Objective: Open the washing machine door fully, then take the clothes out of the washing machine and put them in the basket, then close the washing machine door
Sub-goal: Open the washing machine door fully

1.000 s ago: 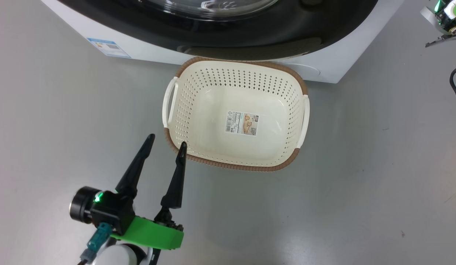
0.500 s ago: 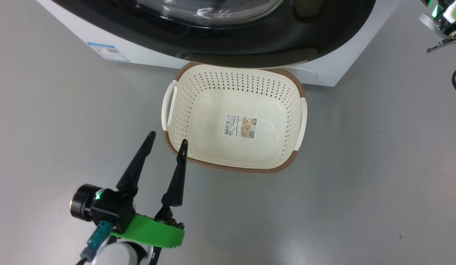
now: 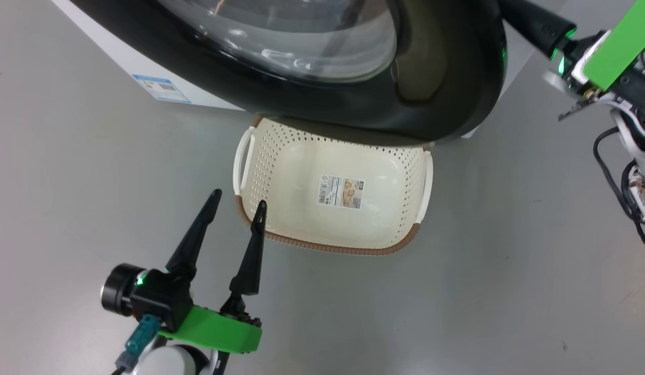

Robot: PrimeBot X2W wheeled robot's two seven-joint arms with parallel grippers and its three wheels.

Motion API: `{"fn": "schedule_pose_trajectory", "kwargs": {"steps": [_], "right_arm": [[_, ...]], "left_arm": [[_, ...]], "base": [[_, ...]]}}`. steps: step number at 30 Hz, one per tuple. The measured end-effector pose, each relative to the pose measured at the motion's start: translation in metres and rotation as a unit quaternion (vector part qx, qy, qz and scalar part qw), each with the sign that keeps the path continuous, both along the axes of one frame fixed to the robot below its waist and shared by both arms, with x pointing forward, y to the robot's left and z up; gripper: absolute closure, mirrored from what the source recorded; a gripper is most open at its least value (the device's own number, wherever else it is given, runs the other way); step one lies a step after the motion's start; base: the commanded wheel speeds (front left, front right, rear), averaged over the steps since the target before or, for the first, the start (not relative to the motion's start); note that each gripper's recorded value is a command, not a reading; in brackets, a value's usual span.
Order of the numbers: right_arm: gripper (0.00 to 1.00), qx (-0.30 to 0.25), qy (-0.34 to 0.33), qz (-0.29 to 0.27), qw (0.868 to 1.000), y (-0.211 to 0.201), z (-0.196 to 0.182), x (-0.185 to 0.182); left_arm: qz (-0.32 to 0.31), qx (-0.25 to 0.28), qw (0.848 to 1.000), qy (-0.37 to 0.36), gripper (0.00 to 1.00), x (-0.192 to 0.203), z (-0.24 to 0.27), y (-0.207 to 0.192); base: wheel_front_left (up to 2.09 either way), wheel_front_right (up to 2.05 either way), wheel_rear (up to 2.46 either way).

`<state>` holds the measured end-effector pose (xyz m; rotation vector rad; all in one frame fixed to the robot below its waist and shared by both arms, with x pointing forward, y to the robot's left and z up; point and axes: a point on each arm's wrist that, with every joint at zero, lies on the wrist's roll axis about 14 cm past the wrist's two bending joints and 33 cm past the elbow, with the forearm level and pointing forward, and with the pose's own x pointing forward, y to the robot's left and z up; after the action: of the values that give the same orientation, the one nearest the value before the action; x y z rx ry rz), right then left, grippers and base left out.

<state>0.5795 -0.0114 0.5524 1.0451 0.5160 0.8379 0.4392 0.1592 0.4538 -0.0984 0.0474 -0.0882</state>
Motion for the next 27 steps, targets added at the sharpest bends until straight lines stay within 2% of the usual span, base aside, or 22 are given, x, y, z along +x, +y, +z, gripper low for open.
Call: {"fn": "schedule_pose_trajectory", "kwargs": {"steps": [27], "right_arm": [[1.00, -0.014, 0.009, 0.097, 0.995, 0.028, 0.000, -0.081]], "left_arm": [[0.009, -0.005, 1.000, -0.018, 0.00, -0.021, 0.019, 0.003]], "base": [[0.00, 0.00, 0.00]]}}
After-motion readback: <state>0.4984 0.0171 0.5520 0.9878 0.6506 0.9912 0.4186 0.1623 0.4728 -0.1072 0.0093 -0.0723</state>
